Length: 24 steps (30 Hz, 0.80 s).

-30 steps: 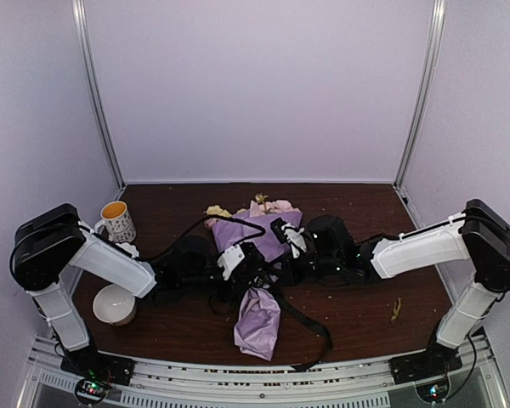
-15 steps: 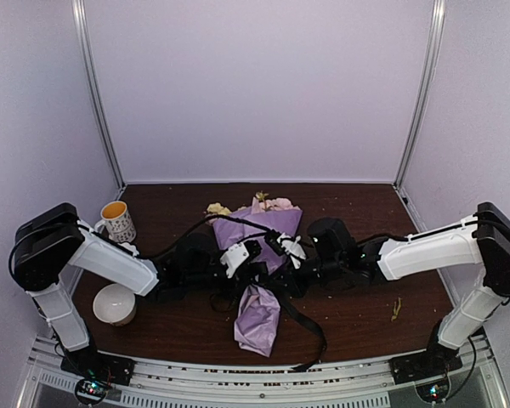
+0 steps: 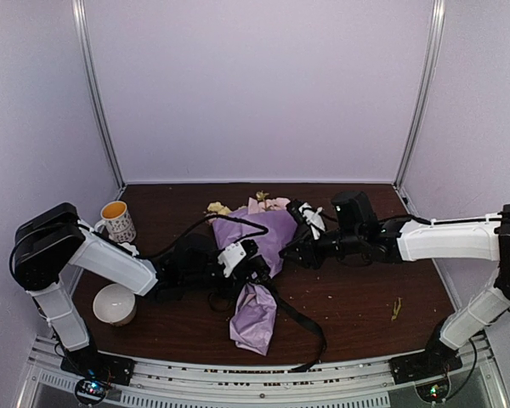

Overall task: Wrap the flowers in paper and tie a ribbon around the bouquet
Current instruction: Cross the half-tied ribbon over the folded bouquet.

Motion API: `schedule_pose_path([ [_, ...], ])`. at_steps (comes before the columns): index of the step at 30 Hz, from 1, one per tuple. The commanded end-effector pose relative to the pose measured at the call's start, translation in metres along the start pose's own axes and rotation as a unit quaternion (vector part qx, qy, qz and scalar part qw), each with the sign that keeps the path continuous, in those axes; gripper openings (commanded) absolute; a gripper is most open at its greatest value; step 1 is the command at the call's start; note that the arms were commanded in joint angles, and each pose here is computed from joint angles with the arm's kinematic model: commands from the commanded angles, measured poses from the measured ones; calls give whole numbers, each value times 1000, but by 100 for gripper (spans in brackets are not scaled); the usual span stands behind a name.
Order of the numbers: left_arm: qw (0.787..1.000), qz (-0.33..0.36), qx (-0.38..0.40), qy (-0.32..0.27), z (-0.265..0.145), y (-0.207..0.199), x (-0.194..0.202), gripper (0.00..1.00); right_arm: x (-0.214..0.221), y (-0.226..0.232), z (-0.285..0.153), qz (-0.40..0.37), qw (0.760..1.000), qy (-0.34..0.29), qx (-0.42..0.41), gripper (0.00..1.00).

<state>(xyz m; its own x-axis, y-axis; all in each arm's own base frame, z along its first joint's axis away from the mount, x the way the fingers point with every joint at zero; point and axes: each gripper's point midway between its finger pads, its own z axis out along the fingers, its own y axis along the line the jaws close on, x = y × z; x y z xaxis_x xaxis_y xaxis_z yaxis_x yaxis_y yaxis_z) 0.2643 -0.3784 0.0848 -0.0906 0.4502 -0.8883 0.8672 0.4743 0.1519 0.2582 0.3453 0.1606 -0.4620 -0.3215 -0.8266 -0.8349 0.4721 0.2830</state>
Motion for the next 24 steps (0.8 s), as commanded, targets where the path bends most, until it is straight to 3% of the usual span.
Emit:
schedule_pose_path([
  [1,1000,-2,-5,-28,-1,4,-10,0,-36,-31,19,6,999,-19,46,35],
  [8,999,2,-7,-32,-5,4,-11,0,-36,-31,74,1,999,45,-12,27],
  [24,998,-8,4,-61,-12,0,-19,0,21,6,93,-7,983,113,-145,23],
])
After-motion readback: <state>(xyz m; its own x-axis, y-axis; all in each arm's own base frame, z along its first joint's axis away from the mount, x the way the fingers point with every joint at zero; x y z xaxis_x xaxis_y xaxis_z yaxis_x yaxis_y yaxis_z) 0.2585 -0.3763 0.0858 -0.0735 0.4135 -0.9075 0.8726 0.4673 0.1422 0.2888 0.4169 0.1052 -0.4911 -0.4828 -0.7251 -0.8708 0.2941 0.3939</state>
